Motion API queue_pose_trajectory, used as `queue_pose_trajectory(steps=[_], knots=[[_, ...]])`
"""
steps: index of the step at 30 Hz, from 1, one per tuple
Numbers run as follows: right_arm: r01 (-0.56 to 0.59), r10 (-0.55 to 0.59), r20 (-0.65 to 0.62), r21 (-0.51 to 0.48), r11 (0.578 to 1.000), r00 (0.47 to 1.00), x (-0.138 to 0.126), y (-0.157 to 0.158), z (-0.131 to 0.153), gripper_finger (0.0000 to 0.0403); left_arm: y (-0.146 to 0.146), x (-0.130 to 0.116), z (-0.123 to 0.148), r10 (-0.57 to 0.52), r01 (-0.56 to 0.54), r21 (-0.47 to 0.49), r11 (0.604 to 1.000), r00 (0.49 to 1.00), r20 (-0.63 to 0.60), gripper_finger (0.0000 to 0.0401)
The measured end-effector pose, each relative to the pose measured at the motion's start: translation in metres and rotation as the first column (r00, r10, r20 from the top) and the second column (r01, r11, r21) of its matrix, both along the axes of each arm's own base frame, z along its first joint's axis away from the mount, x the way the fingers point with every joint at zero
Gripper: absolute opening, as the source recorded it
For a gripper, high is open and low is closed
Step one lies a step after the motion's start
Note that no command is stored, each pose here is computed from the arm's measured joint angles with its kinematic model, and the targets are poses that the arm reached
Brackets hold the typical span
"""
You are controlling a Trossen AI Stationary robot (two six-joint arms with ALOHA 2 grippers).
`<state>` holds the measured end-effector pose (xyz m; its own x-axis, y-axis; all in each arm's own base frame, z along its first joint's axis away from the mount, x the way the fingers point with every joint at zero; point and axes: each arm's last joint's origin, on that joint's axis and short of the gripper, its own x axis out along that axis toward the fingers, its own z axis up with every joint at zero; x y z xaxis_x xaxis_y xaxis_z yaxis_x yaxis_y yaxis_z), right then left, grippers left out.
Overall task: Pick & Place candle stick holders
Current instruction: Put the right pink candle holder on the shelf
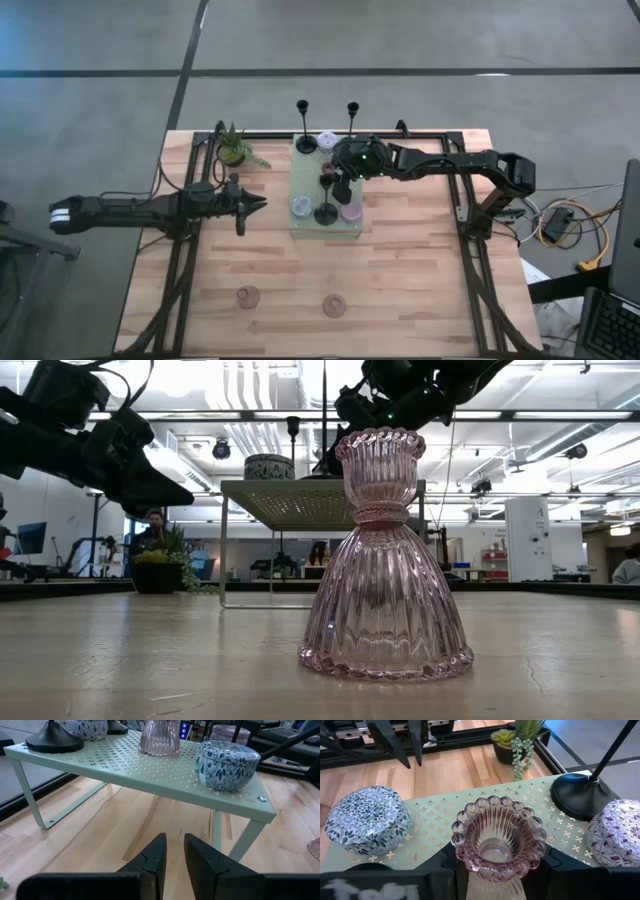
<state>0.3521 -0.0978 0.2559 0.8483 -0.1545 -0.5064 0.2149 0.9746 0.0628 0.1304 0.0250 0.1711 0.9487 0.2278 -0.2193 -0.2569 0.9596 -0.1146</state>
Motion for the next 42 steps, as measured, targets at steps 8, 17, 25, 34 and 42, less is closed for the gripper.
queue_pose_trajectory(steps=[8, 17, 25, 34, 42], knots=[[-0.026, 0.026, 0.002, -0.003, 1.0, 1.0, 0.0001, 0.0005, -0.0001, 0.012, 0.0, 0.0, -0.0001, 0.0, 0.0, 0.0, 1.0, 1.0, 0.0, 0.0071], [-0.059, 0.059, 0.006, 0.015, 0.998, 0.998, 0.0001, 0.0017, -0.0006, 0.012, 0.0, 0.0, -0.0001, 0.0, 0.0, 0.0, 1.0, 1.0, 0.0, 0.0071], [-0.063, 0.063, 0.005, 0.007, 0.998, 0.998, 0.0001, 0.0016, -0.0007, 0.012, 0.0, 0.0, -0.0001, 0.0, 0.0, 0.0, 1.0, 1.0, 0.0, 0.0071], [-0.072, 0.072, 0.004, -0.022, 0.997, 0.997, 0.0003, 0.0015, -0.0004, 0.0129, 0.0, 0.0, 0.0, 0.0, 0.0, 0.0, 1.0, 1.0, 0.0, 0.0071], [-0.022, 0.023, 0.006, -0.055, 0.998, 1.0, 0.0007, -0.0005, -0.0001, 0.0265, 0.0, 0.0, 0.0, 0.0, 0.0, 0.0, 1.0, 1.0, 0.0, 0.0071]])
